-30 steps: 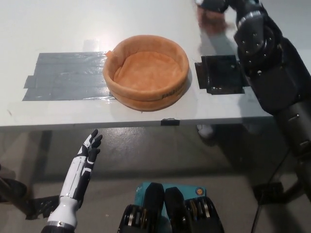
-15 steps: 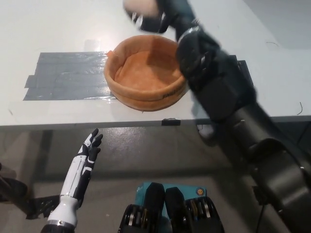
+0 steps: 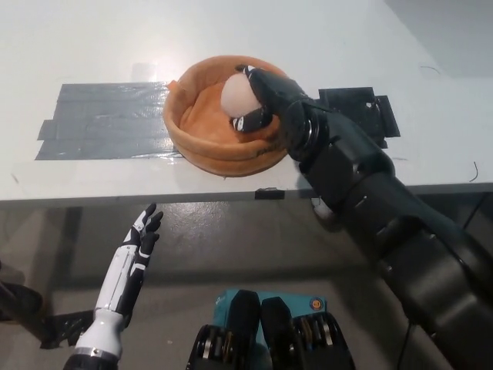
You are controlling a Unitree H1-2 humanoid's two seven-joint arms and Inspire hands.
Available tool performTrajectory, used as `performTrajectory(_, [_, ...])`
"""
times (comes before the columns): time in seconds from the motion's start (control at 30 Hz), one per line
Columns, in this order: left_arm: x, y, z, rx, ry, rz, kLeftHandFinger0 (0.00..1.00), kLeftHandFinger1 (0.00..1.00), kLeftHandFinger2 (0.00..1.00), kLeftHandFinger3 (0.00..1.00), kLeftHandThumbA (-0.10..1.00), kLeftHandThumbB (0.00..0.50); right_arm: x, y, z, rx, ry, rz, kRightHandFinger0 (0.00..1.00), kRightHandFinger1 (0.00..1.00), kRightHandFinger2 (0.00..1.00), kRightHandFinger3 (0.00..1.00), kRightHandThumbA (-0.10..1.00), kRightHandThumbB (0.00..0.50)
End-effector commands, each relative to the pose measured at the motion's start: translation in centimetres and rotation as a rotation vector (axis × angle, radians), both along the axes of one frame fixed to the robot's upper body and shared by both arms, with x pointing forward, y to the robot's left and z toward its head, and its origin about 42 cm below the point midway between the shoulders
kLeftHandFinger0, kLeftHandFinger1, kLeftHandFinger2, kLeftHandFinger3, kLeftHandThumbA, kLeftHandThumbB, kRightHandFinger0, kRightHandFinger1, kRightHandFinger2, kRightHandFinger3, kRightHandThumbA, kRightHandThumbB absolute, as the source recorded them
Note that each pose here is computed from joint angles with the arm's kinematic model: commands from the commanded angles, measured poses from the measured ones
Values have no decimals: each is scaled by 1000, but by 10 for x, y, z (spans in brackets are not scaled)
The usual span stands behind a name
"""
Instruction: A person hands a emotional support dumpling to the robot which it grabs with its right hand and places in the soft place kept infront of it in the centre of the desk
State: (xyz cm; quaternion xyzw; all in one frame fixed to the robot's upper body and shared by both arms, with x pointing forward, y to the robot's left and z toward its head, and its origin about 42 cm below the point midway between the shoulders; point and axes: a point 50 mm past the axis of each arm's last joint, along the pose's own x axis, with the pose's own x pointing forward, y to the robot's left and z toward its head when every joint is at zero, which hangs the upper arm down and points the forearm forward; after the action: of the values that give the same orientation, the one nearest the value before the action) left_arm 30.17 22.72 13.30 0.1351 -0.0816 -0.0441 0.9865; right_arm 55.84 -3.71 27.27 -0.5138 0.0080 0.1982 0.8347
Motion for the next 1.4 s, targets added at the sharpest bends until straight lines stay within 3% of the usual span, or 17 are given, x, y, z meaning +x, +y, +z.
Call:
performTrajectory(0.0, [4, 0, 8, 20, -36, -17, 1000, 1000, 1000, 1000, 1000, 116, 8, 13, 55, 5, -76, 96, 1000, 1000, 1000, 1000, 736, 500])
performTrajectory(0.2, [5, 1, 10, 33, -34, -23, 1000, 1000, 1000, 1000, 1000, 117, 3, 15, 86, 122, -180, 137, 1000, 1000, 1000, 1000, 834, 500])
performTrajectory(0.27, [6, 2, 11, 32, -30, -22, 1000, 1000, 1000, 1000, 1000, 109, -10, 17, 112, 187, -260, 179, 1000, 1000, 1000, 1000, 936, 500])
performTrajectory(0.43, [7, 2, 12, 28, -31, -16, 1000, 1000, 1000, 1000, 1000, 110, -30, 5, 155, 346, -409, 234, 1000, 1000, 1000, 1000, 914, 489])
performTrajectory(0.53, [7, 2, 12, 32, -38, -20, 1000, 1000, 1000, 1000, 1000, 75, -43, -13, 181, 441, -490, 266, 1000, 1000, 1000, 1000, 915, 483])
performTrajectory(0.67, [10, 1, 14, 25, -44, -22, 1000, 1000, 1000, 1000, 1000, 91, -60, -42, 203, 495, -566, 262, 1000, 1000, 1000, 1000, 922, 496])
performTrajectory(0.8, [18, 2, 21, 7, -50, -18, 1000, 1000, 1000, 1000, 1000, 101, -89, -72, 214, 531, -647, 276, 1000, 1000, 1000, 1000, 902, 452])
performTrajectory(1.0, [35, 2, 32, 22, -92, -12, 1000, 1000, 1000, 1000, 1000, 102, -159, -124, 189, 534, -735, 298, 1000, 1000, 1000, 1000, 985, 450])
performTrajectory(1.07, [37, 0, 33, 18, -99, -16, 1000, 1000, 1000, 1000, 1000, 119, -180, -136, 174, 572, -733, 299, 1000, 1000, 1000, 1000, 907, 396])
performTrajectory(1.17, [40, -2, 34, 18, -95, -16, 1000, 1000, 1000, 1000, 1000, 125, -212, -152, 144, 573, -765, 284, 1000, 1000, 1000, 1000, 944, 340])
performTrajectory(1.27, [42, -1, 34, 19, -97, -12, 1000, 1000, 1000, 1000, 1000, 121, -232, -158, 120, 606, -742, 245, 1000, 1000, 1000, 1000, 963, 334])
performTrajectory(1.3, [42, -1, 33, 20, -99, -11, 1000, 1000, 1000, 1000, 1000, 116, -236, -161, 104, 626, -722, 217, 1000, 1000, 1000, 1000, 919, 305])
performTrajectory(1.37, [42, -1, 33, 20, -98, -11, 1000, 1000, 1000, 1000, 1000, 109, -239, -164, 86, 646, -691, 181, 1000, 1000, 1000, 1000, 920, 316])
